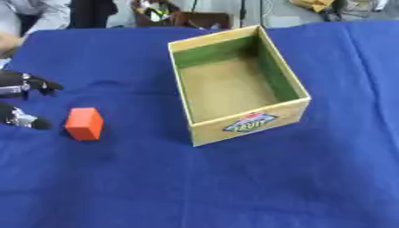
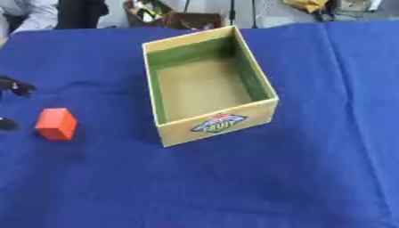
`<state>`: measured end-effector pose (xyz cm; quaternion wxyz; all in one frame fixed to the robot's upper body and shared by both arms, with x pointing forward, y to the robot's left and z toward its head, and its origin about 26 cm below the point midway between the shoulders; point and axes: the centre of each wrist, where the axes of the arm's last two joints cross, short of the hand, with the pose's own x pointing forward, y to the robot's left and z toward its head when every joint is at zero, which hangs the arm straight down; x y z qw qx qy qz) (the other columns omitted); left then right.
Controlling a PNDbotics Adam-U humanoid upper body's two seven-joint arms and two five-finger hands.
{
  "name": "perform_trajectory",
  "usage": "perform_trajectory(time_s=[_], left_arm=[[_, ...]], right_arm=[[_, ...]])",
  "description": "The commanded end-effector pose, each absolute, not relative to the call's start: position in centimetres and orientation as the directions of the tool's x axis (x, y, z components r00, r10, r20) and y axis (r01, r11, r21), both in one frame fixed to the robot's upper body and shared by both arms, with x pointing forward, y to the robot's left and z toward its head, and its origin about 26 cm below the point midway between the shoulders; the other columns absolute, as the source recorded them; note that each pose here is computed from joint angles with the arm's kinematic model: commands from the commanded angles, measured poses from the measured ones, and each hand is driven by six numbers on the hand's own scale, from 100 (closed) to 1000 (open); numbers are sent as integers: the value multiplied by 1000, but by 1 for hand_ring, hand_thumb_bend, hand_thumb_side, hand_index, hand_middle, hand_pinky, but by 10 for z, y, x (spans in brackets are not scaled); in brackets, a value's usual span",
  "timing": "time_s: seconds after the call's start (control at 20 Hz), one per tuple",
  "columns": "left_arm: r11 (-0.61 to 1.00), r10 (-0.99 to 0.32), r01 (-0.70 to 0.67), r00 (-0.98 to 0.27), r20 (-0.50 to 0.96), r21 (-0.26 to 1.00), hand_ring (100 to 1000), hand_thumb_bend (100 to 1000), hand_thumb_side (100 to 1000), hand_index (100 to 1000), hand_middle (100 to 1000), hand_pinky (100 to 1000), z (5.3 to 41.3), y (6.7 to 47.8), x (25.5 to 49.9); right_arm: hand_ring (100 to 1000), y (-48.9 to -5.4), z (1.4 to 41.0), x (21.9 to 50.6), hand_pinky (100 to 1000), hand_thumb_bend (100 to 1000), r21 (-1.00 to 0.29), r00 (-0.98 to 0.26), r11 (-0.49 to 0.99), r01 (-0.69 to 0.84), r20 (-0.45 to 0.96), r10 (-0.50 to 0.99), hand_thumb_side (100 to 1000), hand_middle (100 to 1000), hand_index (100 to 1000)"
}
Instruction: Pick up objects on the table and place them in the box.
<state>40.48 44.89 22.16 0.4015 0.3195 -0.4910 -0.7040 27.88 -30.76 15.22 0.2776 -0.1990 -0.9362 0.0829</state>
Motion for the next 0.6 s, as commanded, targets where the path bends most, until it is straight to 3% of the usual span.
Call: perform_trajectory(time_s=[0.05,0.6], left_arm=[[-233,-865,264,-495,-76,936,810,817,1000,1000,779,590,233,449,407],[-328,-858,232,-479,-186,916,826,811,1000,1000,785,634,226,432,414]], right_arm=[[725,-309,161,277,790,100,-267,-781,906,329,462,420,814,572,717],[726,-308,161,277,792,100,-267,-779,906,327,466,419,815,570,716]])
